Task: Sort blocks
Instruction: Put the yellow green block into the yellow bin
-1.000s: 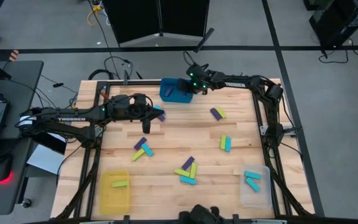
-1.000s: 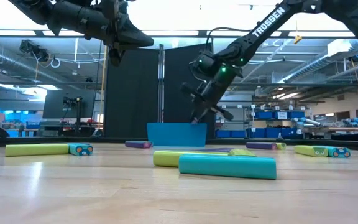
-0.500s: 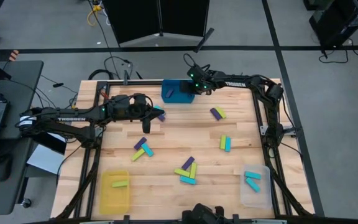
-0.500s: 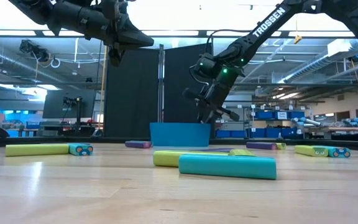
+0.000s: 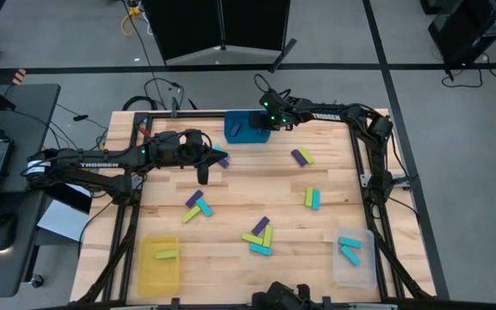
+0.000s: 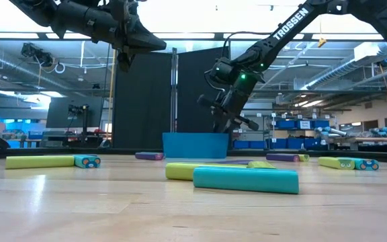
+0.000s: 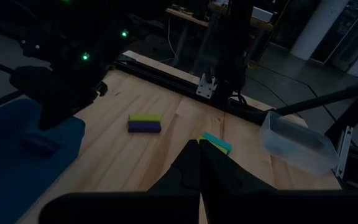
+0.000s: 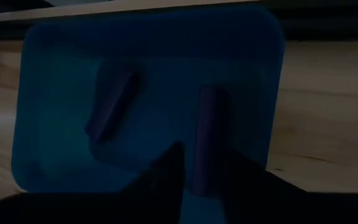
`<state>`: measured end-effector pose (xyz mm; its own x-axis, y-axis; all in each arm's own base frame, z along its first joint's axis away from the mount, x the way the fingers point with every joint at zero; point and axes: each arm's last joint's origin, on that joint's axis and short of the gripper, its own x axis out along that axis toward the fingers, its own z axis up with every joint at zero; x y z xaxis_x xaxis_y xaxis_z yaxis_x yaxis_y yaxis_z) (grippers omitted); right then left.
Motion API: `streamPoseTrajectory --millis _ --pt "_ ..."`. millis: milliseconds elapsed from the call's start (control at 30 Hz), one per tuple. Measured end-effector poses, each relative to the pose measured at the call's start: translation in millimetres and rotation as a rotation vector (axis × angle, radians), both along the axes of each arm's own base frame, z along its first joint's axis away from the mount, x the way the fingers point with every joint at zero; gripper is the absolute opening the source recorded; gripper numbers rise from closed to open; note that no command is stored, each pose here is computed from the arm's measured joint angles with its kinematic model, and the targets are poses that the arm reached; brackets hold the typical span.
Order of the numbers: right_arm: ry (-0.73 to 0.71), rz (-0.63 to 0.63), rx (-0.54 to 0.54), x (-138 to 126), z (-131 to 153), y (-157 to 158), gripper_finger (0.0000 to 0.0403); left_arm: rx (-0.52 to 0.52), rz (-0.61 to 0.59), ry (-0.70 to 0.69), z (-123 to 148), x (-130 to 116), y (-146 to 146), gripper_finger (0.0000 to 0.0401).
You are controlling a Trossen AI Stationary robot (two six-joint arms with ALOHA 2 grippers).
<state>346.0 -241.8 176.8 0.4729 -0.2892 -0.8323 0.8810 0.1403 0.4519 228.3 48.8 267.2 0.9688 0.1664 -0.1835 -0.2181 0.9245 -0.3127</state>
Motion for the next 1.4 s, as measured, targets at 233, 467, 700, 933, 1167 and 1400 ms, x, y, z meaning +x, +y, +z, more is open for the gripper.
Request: streamPoseTrajectory --millis 233,467,700,933,1167,1400 --pt "-0.052 0.220 -0.160 -6.8 44.8 7.7 0.0010 0.000 0.000 0.000 0.1 -0.1 0.0 0.0003" --pt "-0.107 0.455 -0.373 -16.5 109.2 48.1 0.0006 0.019 -0.024 0.003 0.2 -0.3 -0.6 0.0003" --pt "-0.103 0.594 -0.348 -15.0 89.4 96.1 0.0004 -0.006 -0.054 0.068 -0.3 -6.0 -2.8 0.0003" --pt "-0.089 0.686 -0.344 -18.8 83.0 138.8 0.0004 -0.062 -0.071 0.321 19.5 -16.5 -8.7 0.0003" --pt "-0.065 0.719 -0.381 -43.2 107.4 148.7 0.0004 -0.189 -0.134 0.517 30.5 -28.6 -36.3 0.0003" --pt "-0.078 0.655 -0.475 -71.4 137.4 143.6 0.0004 -0.278 -0.136 0.644 20.2 -40.6 -80.4 0.0003"
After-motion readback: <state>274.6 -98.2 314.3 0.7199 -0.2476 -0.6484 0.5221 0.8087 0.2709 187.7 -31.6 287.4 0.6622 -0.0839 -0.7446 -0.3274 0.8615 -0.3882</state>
